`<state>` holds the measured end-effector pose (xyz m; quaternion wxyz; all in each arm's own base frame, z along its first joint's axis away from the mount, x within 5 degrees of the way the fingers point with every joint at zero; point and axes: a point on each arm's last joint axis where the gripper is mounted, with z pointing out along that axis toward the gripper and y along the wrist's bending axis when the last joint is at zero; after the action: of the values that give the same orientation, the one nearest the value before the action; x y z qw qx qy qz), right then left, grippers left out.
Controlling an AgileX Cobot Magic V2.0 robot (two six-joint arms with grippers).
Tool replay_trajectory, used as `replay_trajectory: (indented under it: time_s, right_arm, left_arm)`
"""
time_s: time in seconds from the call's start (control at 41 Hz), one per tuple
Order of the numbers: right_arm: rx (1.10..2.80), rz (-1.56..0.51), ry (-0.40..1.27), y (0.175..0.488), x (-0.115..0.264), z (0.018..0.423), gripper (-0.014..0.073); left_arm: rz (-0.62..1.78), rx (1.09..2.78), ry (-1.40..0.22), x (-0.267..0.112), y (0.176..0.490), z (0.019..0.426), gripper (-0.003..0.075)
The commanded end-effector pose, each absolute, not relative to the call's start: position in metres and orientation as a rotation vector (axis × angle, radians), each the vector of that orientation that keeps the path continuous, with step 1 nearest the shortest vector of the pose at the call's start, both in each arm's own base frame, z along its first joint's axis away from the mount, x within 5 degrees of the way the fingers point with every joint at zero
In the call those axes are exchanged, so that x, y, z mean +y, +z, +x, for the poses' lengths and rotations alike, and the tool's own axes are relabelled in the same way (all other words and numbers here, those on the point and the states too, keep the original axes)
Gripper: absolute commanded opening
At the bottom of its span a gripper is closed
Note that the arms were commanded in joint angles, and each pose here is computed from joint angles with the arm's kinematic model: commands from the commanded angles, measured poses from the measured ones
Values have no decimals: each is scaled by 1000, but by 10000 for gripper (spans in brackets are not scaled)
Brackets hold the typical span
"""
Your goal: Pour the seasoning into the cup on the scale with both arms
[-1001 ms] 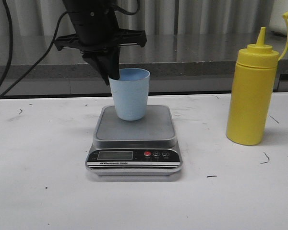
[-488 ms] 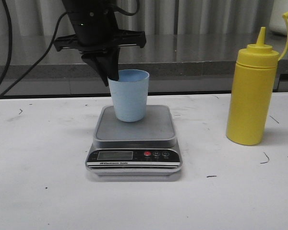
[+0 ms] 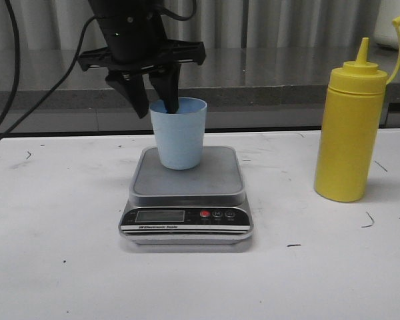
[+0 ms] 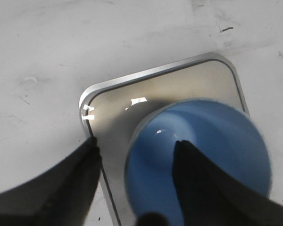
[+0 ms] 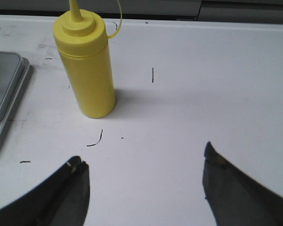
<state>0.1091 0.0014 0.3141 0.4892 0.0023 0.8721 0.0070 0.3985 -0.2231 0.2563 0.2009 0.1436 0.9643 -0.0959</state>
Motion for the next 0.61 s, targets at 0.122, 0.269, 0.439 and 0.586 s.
replay_trajectory:
  time_s: [0.122, 0.269, 0.439, 0.586]
  right_arm:
    - [2030, 1, 0, 328, 0, 113, 528]
    - [2030, 1, 0, 328, 0, 113, 528]
    - [2030, 1, 0, 328, 0, 113, 528]
    - [2030, 1, 0, 328, 0, 113, 528]
  left_arm:
    - [409, 2521, -341, -221, 317, 387, 459]
    - [440, 2414, -328, -207, 364, 366, 459]
    - [426, 2319, -343, -184, 396, 326, 459]
    - [413, 2246, -359, -160, 397, 284, 459]
